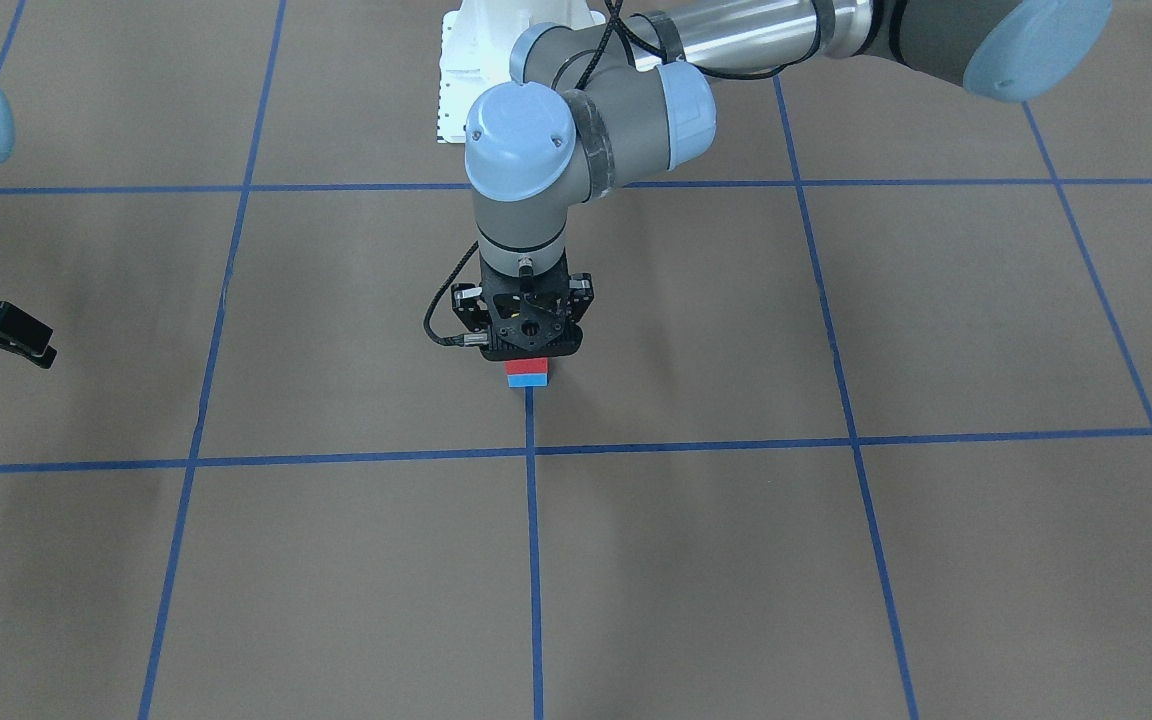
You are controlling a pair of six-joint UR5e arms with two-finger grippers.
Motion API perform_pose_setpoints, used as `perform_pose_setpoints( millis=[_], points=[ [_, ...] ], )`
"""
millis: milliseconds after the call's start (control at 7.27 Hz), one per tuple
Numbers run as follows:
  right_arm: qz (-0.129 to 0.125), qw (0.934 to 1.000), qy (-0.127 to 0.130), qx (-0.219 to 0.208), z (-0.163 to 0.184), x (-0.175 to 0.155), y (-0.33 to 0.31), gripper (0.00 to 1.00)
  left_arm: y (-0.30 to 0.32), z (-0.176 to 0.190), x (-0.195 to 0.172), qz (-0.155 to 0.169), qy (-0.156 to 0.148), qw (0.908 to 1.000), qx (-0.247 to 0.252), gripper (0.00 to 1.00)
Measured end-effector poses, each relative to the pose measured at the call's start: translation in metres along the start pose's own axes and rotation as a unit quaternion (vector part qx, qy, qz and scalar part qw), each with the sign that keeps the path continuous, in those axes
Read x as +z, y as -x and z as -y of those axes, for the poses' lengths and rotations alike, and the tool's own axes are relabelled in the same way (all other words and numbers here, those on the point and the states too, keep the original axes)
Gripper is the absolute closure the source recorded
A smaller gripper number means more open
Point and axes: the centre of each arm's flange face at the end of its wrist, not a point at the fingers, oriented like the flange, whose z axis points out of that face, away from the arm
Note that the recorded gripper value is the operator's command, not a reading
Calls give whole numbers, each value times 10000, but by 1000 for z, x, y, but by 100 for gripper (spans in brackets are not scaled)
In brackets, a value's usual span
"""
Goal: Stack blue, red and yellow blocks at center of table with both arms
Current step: 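Lower the yellow cube onto the red cube and open the left gripper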
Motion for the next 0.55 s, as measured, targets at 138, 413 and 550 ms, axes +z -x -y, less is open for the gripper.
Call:
perform_pose_setpoints(
  millis=[138,413,550],
  points=[
    [0,10000,0,0,0,0,0,0,0,0,0,-1,-1,10000,-2,100],
    [-1,10000,1,1,0,0,0,0,0,0,0,-2,-1,10000,-3,100],
    [-3,10000,2,3,0,0,0,0,0,0,0,-2,-1,10000,-2,93]
  ],
)
